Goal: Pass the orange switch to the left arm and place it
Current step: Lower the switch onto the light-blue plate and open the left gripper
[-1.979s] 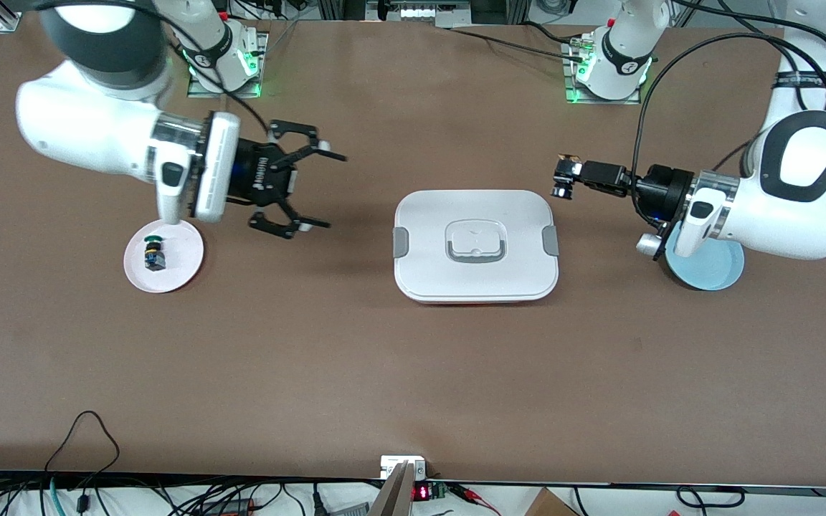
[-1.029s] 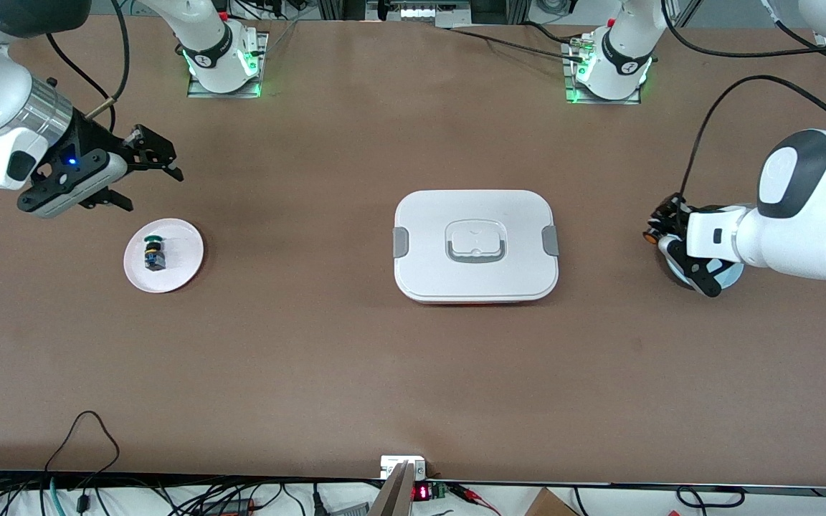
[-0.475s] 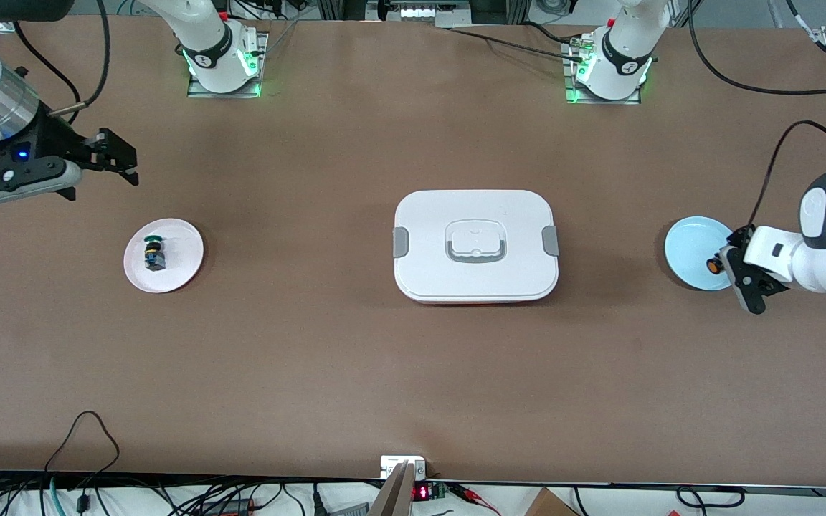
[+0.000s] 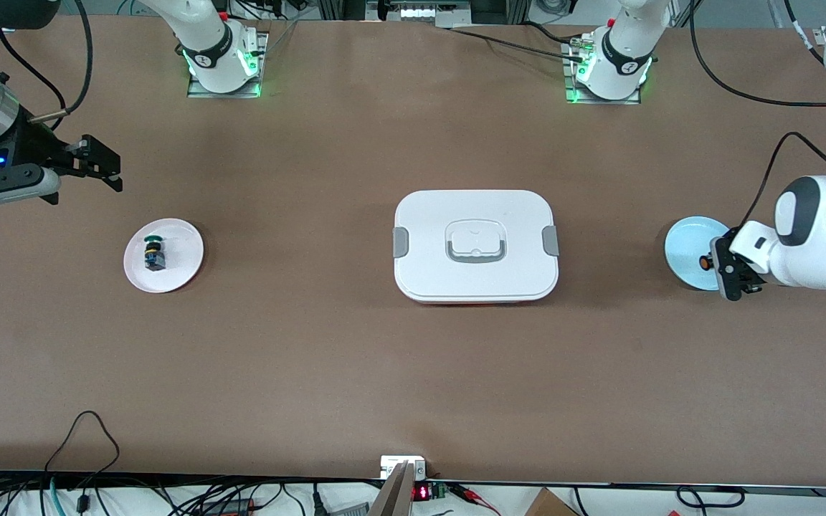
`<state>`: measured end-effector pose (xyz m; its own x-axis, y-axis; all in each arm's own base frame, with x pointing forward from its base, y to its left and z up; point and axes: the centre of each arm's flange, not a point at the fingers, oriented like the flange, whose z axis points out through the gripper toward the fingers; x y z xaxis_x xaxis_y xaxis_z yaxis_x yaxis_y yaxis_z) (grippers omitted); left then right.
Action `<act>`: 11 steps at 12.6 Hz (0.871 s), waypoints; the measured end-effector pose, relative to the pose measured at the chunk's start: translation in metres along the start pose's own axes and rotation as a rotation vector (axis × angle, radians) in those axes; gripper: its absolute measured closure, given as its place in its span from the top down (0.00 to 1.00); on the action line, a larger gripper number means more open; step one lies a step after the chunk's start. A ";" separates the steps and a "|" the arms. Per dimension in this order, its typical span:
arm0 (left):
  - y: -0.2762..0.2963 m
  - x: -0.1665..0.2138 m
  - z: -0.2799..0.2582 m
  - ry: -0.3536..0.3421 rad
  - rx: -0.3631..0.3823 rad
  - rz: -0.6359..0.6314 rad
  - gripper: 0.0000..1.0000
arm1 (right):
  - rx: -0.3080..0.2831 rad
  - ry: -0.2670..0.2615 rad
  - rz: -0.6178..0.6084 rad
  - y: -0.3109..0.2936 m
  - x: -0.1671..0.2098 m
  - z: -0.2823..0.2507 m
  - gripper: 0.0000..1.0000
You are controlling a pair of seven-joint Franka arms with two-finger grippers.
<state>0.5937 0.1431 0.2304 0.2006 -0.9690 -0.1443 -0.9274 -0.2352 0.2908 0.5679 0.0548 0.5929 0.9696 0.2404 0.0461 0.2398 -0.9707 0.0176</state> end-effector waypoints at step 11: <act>0.021 -0.021 0.064 0.018 0.039 0.020 0.47 | -0.009 -0.027 0.006 0.000 0.015 0.019 1.00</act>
<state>0.5497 0.1632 0.1787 0.1876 -0.9747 -0.1215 -0.9427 -0.2134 0.2565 0.5836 0.0581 0.5743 0.9720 0.2343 0.0190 0.2338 -0.9719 0.0266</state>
